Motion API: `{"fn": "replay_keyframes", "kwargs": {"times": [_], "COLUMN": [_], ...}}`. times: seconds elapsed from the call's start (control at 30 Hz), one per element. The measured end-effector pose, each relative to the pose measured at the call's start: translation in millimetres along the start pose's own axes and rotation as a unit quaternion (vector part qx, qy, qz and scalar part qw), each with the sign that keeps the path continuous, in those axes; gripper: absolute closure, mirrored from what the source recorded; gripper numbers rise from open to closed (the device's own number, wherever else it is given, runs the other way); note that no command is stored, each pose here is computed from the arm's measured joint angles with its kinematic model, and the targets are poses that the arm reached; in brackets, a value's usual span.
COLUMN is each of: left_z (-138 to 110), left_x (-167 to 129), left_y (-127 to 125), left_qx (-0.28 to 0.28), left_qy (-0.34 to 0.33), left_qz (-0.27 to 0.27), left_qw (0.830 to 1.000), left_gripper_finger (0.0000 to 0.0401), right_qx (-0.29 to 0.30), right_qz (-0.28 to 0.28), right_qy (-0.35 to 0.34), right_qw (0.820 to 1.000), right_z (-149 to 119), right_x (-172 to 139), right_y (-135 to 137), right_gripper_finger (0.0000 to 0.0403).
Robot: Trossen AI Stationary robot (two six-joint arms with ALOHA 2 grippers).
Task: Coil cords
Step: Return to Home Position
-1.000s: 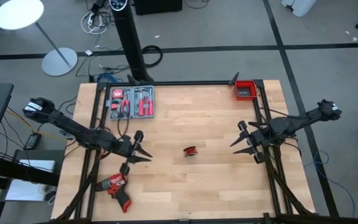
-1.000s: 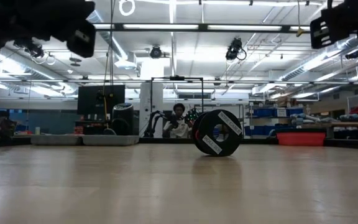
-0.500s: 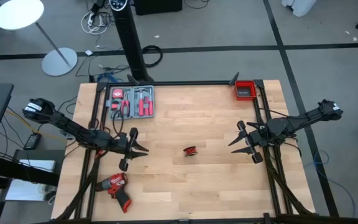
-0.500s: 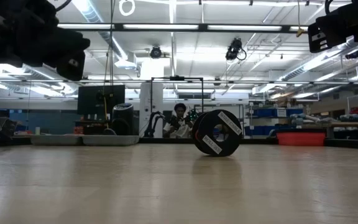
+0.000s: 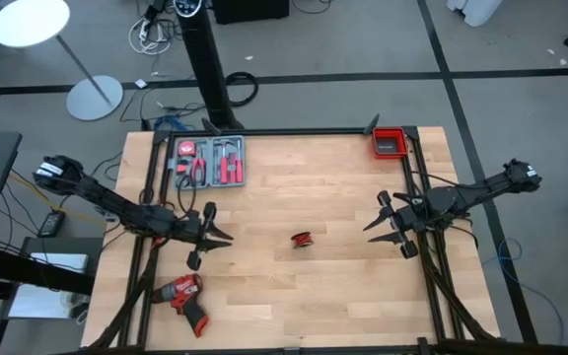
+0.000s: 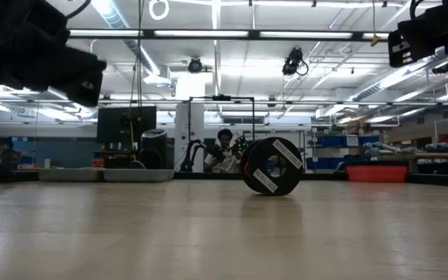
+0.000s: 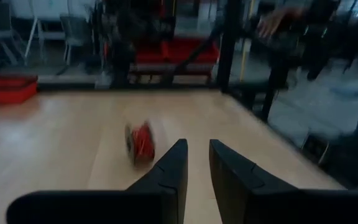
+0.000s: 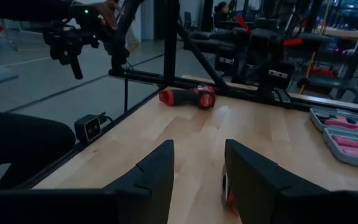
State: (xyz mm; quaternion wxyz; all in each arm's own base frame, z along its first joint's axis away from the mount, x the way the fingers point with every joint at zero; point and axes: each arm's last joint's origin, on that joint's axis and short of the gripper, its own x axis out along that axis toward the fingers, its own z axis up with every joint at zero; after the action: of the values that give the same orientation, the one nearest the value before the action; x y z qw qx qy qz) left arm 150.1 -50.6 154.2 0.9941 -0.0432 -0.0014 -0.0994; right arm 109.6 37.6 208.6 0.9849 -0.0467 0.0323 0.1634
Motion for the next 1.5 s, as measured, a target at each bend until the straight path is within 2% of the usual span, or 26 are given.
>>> {"fn": "replay_keyframes", "kwargs": {"times": [0.23,0.33,0.53,0.73,0.9,1.17,1.33,1.5], "left_z": [-15,-20,-24,-22,-17,-7,-5,-5], "left_x": [-11,-16,-27,-40,-43,-46,-47,-47], "left_y": [3,4,6,8,8,13,16,19], "left_qx": [0.018,0.024,0.030,0.032,0.025,0.016,0.013,0.012], "left_qy": [0.113,0.149,0.189,0.199,0.171,0.122,0.110,0.111], "left_qz": [0.010,0.014,0.018,0.019,0.008,0.027,0.039,0.053], "left_qw": [0.993,0.988,0.981,0.979,0.985,0.992,0.993,0.992], "left_gripper_finger": [0.0332,0.0332,0.0332,0.0332,0.0332,0.0332,0.0332,0.0332], "right_qx": [0.000,0.000,0.000,0.000,0.000,0.000,0.000,0.000], "right_qz": [-0.004,0.001,0.000,-0.004,-0.001,0.000,0.001,0.004], "right_qy": [-0.043,0.007,-0.010,-0.059,-0.049,-0.046,-0.037,0.001], "right_qw": [0.999,1.000,1.000,0.998,0.999,0.999,0.999,1.000], "right_z": [-40,-50,-48,-40,-42,-43,-44,-50], "right_x": [-5,-7,-10,-15,-15,-15,-14,-9], "right_y": [3,4,4,3,3,3,4,4], "right_gripper_finger": [0.0261,0.0261,0.0261,0.0261,0.0261,0.0261,0.0261,0.0261]}}
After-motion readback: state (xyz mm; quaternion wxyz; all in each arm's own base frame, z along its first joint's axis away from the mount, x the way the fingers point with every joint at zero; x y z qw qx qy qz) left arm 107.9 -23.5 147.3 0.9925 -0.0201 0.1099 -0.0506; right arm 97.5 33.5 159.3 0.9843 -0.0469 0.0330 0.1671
